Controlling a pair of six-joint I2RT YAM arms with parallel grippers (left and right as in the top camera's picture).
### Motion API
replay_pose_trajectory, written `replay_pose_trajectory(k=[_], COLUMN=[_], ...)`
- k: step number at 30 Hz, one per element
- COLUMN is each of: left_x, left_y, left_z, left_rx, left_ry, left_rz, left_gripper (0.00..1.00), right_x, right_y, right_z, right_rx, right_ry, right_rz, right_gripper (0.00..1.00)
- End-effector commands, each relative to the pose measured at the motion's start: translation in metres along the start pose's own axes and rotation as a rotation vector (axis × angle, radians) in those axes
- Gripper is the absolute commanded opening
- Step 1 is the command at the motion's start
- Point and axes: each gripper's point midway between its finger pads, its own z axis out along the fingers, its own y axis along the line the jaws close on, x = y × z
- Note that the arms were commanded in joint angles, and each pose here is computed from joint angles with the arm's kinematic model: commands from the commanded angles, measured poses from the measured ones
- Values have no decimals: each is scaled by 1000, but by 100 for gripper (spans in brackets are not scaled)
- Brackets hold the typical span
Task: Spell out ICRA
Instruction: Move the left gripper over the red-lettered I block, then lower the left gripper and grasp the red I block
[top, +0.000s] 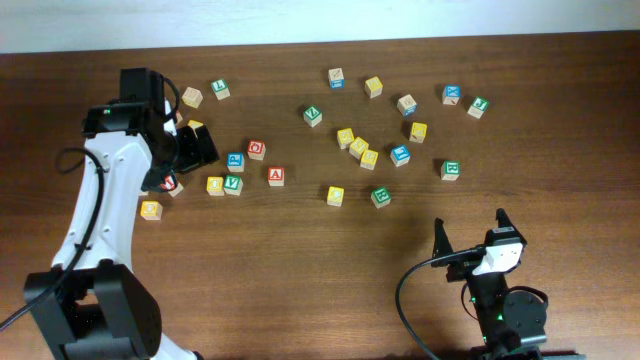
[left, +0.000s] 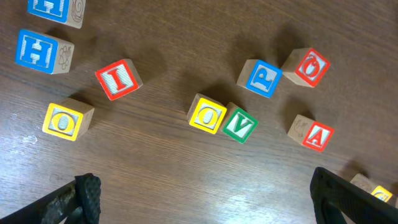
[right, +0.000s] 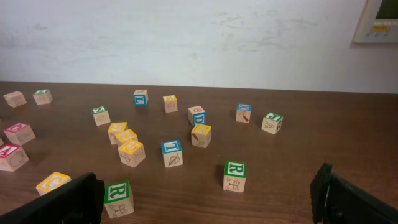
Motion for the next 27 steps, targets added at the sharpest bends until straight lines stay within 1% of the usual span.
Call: replay_pose_trajectory(k=[1,3,7,9,11,14,17,22,23,25,27], left_x=[-10,-11,-10,-15,-19,-23,-30,-33,-32,-30,-27], left_y=[42,55,47,46,50,62,69,70,70,70,70], left_z=[3,6,27,30,42,60,81,118,123,133,137], left_rx=[-231,-304,-266,-260,-250,-263,-268,-271,-270,-269,-271], left_ry=[-91,-123,-75,-94,-118,-109,-92,-76,-68,-53,-40], left_rz=[-271,-349,-349,-351,-364,-382,-314,-314,-313,-313,-312], left_gripper=[99,99,99,99,99,99,99,99,97,100,98], right_x=[3,3,3,3,3,3,3,3,3,3,3], right_y=[0,0,0,0,0,0,0,0,0,0,0], right_z=[0,0,0,0,0,0,0,0,0,0,0], right_rx=[0,0,0,0,0,0,0,0,0,0,0], right_ry=[5,5,5,5,5,5,5,5,5,5,5], right_rz=[7,6,7,7,7,7,7,7,7,6,7], right_gripper=[98,98,98,98,98,98,98,98,98,98,98])
